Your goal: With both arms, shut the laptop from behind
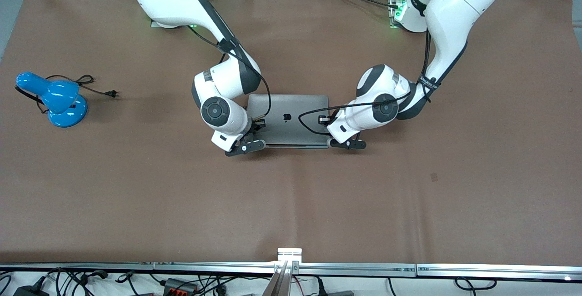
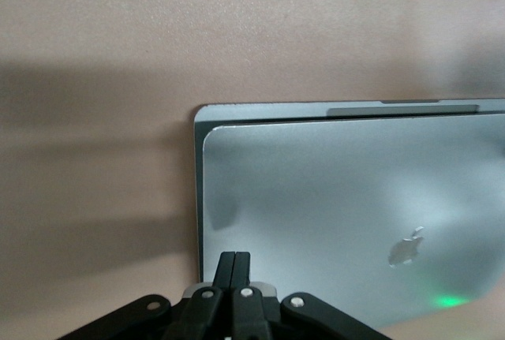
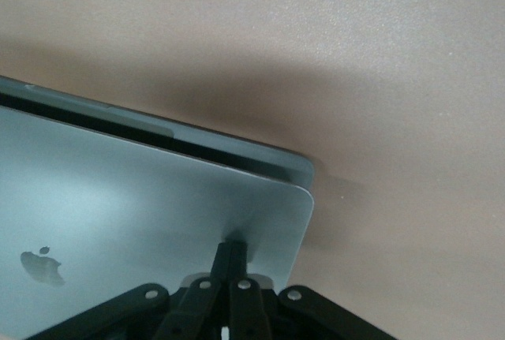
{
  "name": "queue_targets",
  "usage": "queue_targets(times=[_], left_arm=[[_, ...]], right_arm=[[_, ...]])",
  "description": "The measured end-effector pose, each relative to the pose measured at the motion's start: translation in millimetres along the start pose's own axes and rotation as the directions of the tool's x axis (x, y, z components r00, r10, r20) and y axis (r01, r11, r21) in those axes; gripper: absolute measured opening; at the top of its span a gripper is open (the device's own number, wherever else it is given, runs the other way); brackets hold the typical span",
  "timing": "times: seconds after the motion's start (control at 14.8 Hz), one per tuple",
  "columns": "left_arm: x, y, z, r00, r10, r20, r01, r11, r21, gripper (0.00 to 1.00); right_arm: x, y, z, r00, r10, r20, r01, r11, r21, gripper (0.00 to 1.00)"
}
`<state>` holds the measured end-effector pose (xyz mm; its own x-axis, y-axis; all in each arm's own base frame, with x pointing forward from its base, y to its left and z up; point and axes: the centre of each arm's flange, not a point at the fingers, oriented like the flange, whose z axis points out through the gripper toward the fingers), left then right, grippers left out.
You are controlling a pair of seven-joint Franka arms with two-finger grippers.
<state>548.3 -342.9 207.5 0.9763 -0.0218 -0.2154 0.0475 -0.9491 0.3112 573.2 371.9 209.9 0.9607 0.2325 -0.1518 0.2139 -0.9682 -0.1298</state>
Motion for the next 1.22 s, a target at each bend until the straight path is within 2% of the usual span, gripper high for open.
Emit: queue_targets(times=[0.27, 0.68, 0.81, 0.95, 1.22], left_arm=[[-2, 5, 32, 1.000, 0.015, -0.027, -0.015, 1.000, 0.022, 0.01], [3, 6, 22, 0.999, 0.016, -0.038, -0.014, 0.999, 0.034, 0.01], [6, 10, -7, 1.000, 0.020, -0.010, -0.019, 0.998, 0.068, 0.01], [4, 15, -61, 1.000, 0.022, 0.022, -0.025, 0.993, 0.116, 0.01], [-17, 5, -189, 0.998, 0.002, 0.065, -0.016, 0.976, 0.216, 0.01]], right_arm=[[2, 2, 20, 1.000, 0.001, -0.001, -0.001, 1.000, -0.008, 0.01], [2, -5, 20, 1.000, -0.012, -0.009, 0.011, 1.000, -0.011, 0.01], [3, -6, 18, 0.999, -0.026, -0.019, 0.025, 0.999, -0.025, 0.01], [11, -3, 3, 0.998, -0.044, -0.052, 0.041, 0.998, -0.051, 0.01], [23, 35, -88, 0.994, 0.004, -0.112, -0.013, 0.997, -0.081, 0.01]])
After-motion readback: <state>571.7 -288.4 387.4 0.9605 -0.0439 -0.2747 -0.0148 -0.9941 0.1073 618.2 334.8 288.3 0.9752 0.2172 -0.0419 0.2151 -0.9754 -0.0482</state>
